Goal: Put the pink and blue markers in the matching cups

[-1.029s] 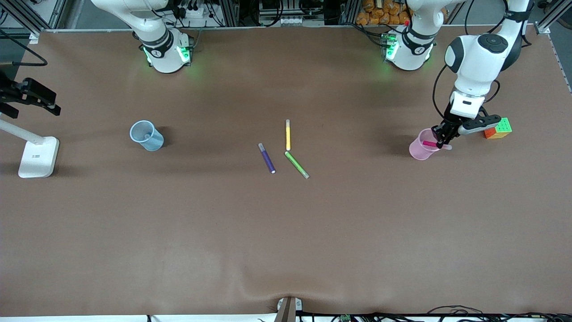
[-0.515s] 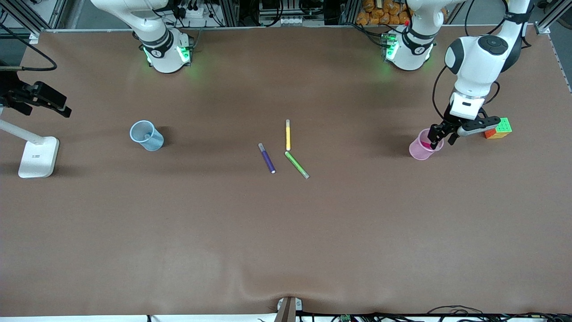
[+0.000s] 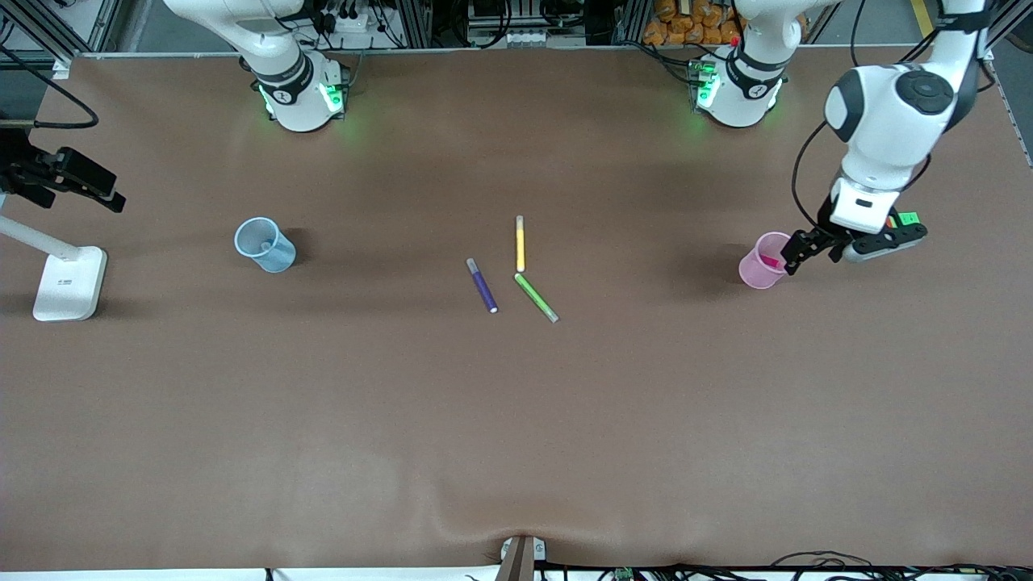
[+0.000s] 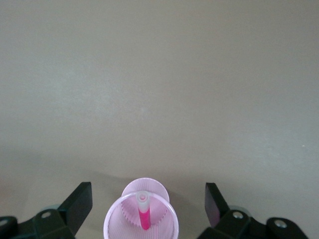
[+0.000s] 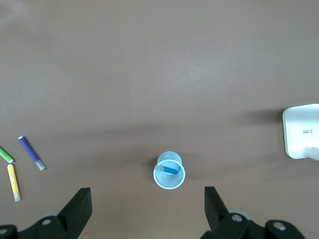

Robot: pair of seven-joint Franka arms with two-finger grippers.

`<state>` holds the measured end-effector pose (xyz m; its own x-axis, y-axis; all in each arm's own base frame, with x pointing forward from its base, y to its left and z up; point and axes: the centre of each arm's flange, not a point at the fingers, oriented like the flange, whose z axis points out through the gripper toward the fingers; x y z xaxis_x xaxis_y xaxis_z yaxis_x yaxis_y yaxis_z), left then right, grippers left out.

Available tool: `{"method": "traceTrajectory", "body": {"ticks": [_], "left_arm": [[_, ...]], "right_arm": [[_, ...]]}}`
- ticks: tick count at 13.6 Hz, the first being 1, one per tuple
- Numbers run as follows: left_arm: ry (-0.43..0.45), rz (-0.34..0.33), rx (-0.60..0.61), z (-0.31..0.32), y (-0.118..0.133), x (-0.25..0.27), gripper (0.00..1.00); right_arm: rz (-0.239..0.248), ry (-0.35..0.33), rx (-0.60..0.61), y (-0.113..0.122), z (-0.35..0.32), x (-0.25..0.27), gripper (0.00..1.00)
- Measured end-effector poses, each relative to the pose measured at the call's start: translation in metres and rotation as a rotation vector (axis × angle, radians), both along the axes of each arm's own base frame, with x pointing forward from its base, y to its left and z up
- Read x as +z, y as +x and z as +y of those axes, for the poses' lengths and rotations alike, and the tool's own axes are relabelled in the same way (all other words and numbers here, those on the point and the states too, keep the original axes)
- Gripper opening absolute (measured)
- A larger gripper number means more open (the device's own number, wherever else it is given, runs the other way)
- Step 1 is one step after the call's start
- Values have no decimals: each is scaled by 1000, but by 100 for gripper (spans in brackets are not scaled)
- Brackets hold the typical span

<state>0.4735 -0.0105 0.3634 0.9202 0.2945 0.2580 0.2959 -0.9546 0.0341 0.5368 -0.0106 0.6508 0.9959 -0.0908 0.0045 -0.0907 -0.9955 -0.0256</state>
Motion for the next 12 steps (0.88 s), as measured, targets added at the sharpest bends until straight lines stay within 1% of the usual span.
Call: {"method": "traceTrajectory", "body": {"ticks": [3,5,9,12], "left_arm": [[3,59,5,-3,26,53,100],[3,92,6,-4,36,85,100],[6,145,-11,-4,47,131,100],[6,197,-22,-5,49,169,100]], "right_arm": [[-3,-17,-1,0,-2,0,100],[-3,-17,-2,1,-5,0,100],[-4,-19,13,1,-8,0,100],[-4,-21,14,1,-8,0,100]]}}
